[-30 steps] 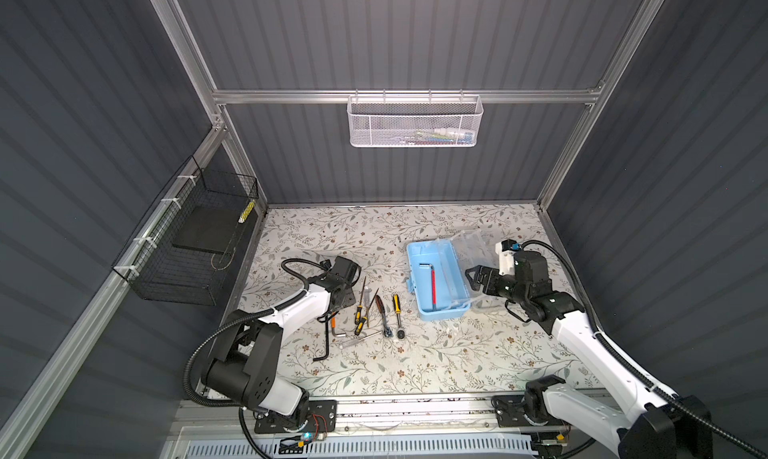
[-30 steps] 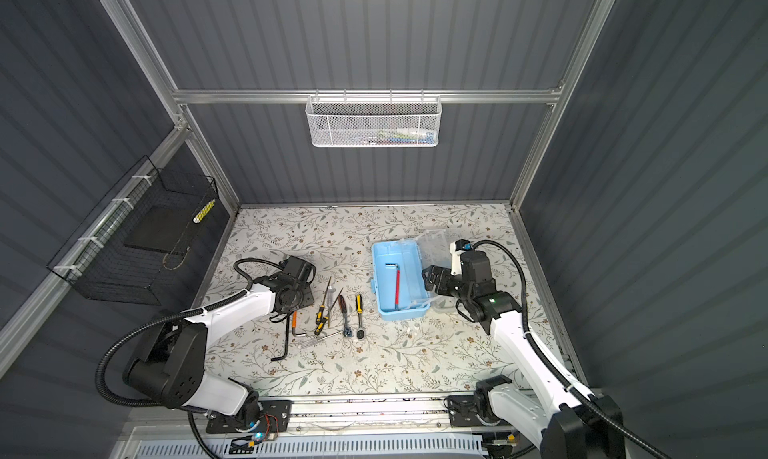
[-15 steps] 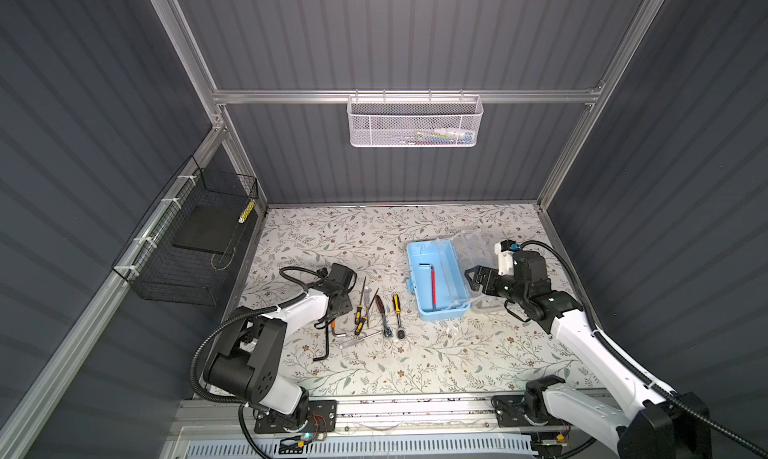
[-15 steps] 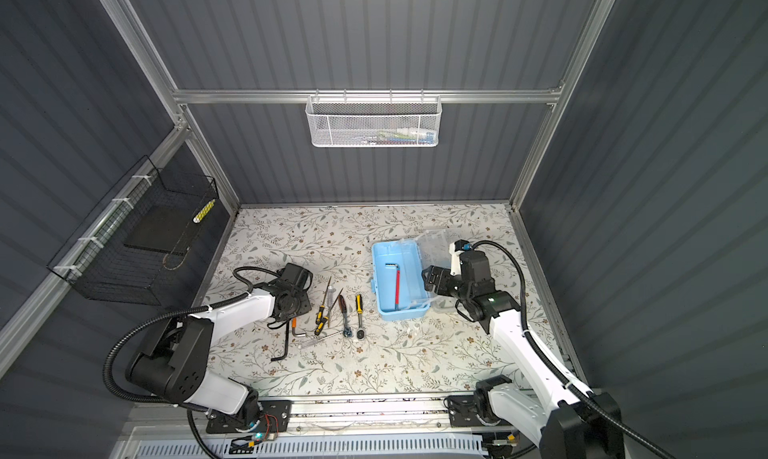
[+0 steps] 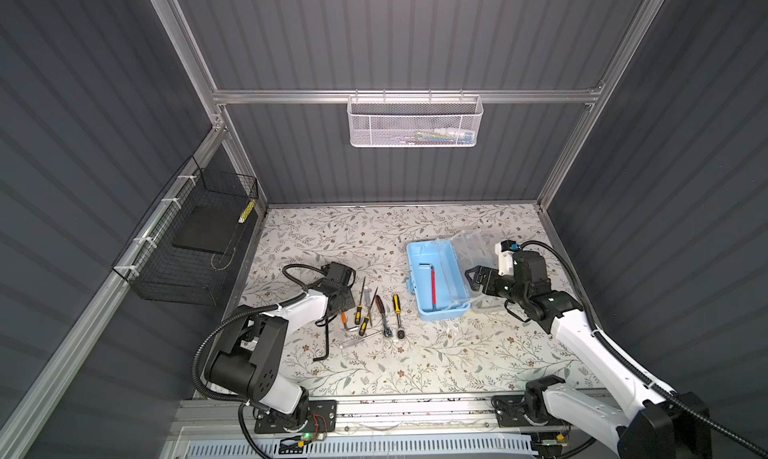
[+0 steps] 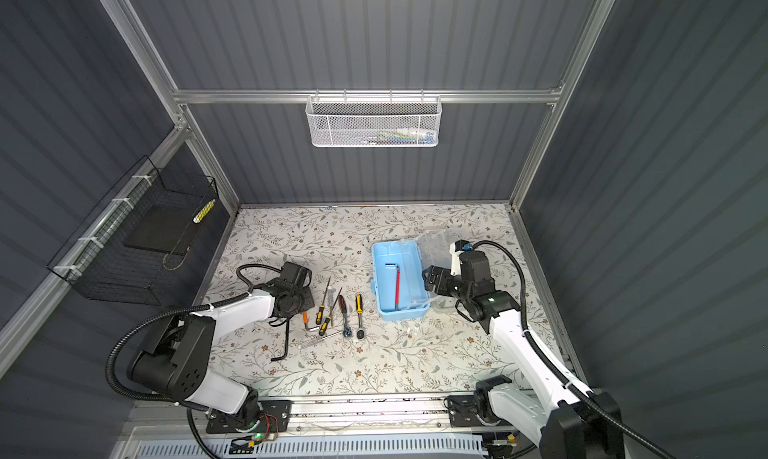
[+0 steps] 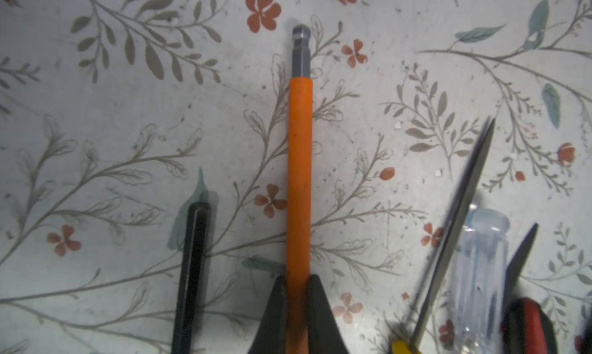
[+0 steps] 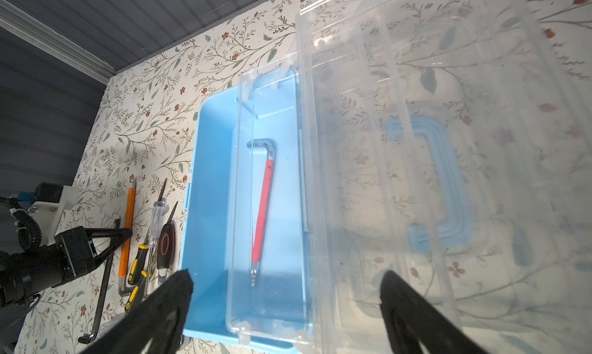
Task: Pack the tool kit
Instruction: 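Move the left gripper back and grasp the orange-handled hex key, then carry the orange hex key into the blue box and release it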
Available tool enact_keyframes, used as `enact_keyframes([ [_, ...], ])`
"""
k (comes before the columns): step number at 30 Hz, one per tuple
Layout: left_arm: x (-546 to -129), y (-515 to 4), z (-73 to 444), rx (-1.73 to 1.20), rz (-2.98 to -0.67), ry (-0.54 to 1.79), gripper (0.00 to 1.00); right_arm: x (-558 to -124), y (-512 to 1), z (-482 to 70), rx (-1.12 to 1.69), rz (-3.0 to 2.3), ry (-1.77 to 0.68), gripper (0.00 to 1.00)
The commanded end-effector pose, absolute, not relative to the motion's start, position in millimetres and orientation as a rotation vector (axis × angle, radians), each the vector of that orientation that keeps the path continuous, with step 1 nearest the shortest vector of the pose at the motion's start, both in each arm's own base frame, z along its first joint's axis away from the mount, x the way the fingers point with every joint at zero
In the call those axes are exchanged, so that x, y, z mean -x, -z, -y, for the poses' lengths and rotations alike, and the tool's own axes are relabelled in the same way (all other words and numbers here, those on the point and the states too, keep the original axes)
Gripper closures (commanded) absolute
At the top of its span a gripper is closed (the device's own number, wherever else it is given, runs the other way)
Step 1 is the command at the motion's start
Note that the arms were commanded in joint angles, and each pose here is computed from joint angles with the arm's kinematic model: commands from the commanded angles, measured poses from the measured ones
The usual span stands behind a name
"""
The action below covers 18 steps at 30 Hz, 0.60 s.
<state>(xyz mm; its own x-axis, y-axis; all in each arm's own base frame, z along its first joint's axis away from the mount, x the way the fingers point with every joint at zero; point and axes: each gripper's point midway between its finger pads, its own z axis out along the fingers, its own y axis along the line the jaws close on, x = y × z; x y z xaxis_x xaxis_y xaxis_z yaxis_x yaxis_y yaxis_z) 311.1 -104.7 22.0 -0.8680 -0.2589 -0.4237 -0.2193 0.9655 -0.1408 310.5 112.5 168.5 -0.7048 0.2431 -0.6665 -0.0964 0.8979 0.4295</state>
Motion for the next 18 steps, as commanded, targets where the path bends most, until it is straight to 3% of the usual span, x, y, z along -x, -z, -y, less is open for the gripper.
enact_keyframes([
  [1,-298,-8,110,0.271,-2.752,0.15,1.0,-312,-174,-111,-0.116,-2.276,-0.563,0.07],
  [18,-319,-87,118,0.153,-2.598,0.204,1.0,-312,-175,-113,-0.123,-2.267,-0.582,0.07],
])
